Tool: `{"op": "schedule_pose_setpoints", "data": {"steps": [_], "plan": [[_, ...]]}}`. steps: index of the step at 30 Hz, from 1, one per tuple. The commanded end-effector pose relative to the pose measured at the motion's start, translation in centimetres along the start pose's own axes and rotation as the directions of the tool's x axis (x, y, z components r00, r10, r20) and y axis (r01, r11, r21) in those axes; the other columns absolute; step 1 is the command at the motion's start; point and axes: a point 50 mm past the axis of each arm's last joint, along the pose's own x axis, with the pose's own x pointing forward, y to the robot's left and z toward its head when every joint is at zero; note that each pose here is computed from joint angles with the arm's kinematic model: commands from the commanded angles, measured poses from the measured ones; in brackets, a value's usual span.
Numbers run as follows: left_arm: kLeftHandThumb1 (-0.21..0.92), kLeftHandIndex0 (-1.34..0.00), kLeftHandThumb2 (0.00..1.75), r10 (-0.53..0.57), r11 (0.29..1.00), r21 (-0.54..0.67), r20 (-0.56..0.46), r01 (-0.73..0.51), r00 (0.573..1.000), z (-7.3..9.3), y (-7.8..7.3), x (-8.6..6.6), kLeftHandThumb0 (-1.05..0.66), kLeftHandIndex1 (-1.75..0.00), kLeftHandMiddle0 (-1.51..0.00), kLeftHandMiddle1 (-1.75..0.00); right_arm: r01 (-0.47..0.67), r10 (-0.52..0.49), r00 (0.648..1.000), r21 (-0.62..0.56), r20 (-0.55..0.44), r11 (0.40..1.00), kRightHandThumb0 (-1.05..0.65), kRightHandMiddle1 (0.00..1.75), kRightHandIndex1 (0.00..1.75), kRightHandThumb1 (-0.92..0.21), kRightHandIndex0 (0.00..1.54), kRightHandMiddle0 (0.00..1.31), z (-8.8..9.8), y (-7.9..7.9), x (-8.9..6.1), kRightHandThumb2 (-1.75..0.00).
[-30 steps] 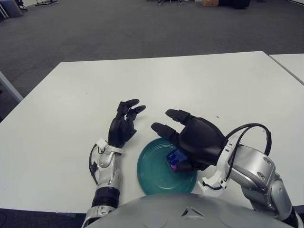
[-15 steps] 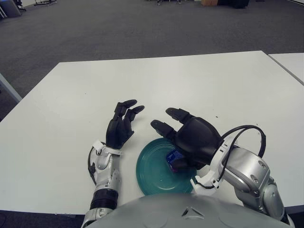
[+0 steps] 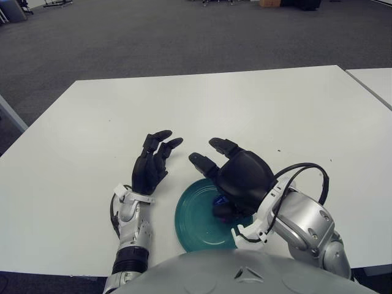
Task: Put the gum into the plate.
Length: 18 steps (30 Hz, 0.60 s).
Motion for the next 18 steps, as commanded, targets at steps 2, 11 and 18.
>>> {"op": "schedule_pose_setpoints", "data": {"steps": [2,11,18], "plan": [[0.92,-0.05,0.7,0.084,0.996,-0.027,-0.115,-0.088,0.99,-1.47,1.06,-3.59,-0.95,-1.26,-0.17,-1.02,0.016,-0.015,0.997,-0.012,0.079,1.0,-1.05,0.0,0.0,-0.92,0.02,0.0,1.47,-0.39,-0.1,-1.1],[0.92,-0.05,0.7,0.084,0.996,-0.028,-0.115,-0.087,0.99,-1.24,1.36,-3.65,-0.95,-1.26,-0.17,-1.02,0.016,-0.015,0.997,-0.012,0.078,1.0,-1.05,0.0,0.0,-0.92,0.02,0.0,1.75,-0.58,0.12,-1.1],[0.92,-0.05,0.7,0.083,0.996,-0.028,-0.115,-0.087,0.99,-1.13,1.47,-3.69,-0.95,-1.26,-0.17,-1.02,0.016,-0.015,0.997,-0.012,0.077,1.0,-1.05,0.0,0.0,-0.92,0.02,0.0,1.87,-0.69,0.2,-1.1]]}}
